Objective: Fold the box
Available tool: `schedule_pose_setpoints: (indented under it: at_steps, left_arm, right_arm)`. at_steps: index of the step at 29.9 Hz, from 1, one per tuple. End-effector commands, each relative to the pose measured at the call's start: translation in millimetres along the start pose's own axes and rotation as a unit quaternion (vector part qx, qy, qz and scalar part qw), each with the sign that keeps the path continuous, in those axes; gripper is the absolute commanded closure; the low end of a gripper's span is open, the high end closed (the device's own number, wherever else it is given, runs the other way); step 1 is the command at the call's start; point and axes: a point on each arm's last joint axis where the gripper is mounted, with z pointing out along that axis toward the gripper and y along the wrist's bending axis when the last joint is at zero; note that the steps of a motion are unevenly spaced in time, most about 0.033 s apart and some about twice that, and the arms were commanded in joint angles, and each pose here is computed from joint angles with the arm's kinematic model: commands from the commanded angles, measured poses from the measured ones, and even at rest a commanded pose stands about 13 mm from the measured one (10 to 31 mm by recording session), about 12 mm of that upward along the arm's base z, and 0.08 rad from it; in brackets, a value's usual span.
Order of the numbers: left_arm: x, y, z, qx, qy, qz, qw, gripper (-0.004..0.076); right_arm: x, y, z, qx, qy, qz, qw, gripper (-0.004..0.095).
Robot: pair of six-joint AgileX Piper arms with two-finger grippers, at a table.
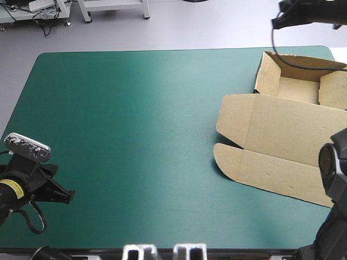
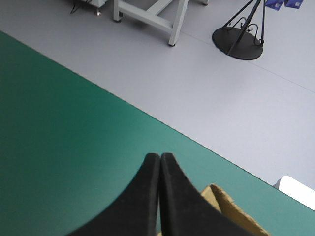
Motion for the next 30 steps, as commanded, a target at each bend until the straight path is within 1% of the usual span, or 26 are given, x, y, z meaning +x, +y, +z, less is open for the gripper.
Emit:
schedule_pose_setpoints:
  at_steps: [1,5,8,11,13,16,20,25,30]
  left_arm:
    - [-4,3,-4,-0.009,-0.009,-0.002,1.000,0.0734]
    - [-5,2,-4,-0.007,-0.011,-0.002,1.000,0.0734]
    - [-5,0,-4,0.005,-0.011,-0.007,1.000,0.0734]
    - [-5,-2,-4,0.016,-0.010,-0.010,1.000,0.0734]
    - [-4,-2,-3,0.017,-0.009,-0.010,1.000,0.0734]
    - [-3,-3,-1,0.017,-0.004,-0.007,1.000,0.0734]
    - [3,-6,9,0.020,0.013,-0.003,1.000,0.0734]
    - [9,-11,21,0.034,0.029,-0.002,0.999,0.0734]
    - [11,-17,24,0.061,0.032,-0.011,0.998,0.0734]
  right_arm:
    - [-21,47,-10,0.009,0.005,-0.037,0.999,0.0926]
    - [-15,93,10,-0.023,0.058,-0.071,0.996,0.0927]
    - [3,118,16,-0.031,0.119,-0.093,0.988,0.0927]
    - [27,133,9,-0.048,0.167,-0.082,0.981,0.0927]
    - [45,139,-3,-0.065,0.193,-0.073,0.976,0.0927]
    - [72,145,-31,-0.076,0.223,-0.066,0.970,0.0927]
    - [107,152,-71,-0.077,0.241,-0.054,0.966,0.0927]
    - [149,163,-116,-0.085,0.228,-0.044,0.969,0.0927]
    - [186,170,-150,-0.075,0.223,-0.029,0.972,0.0927]
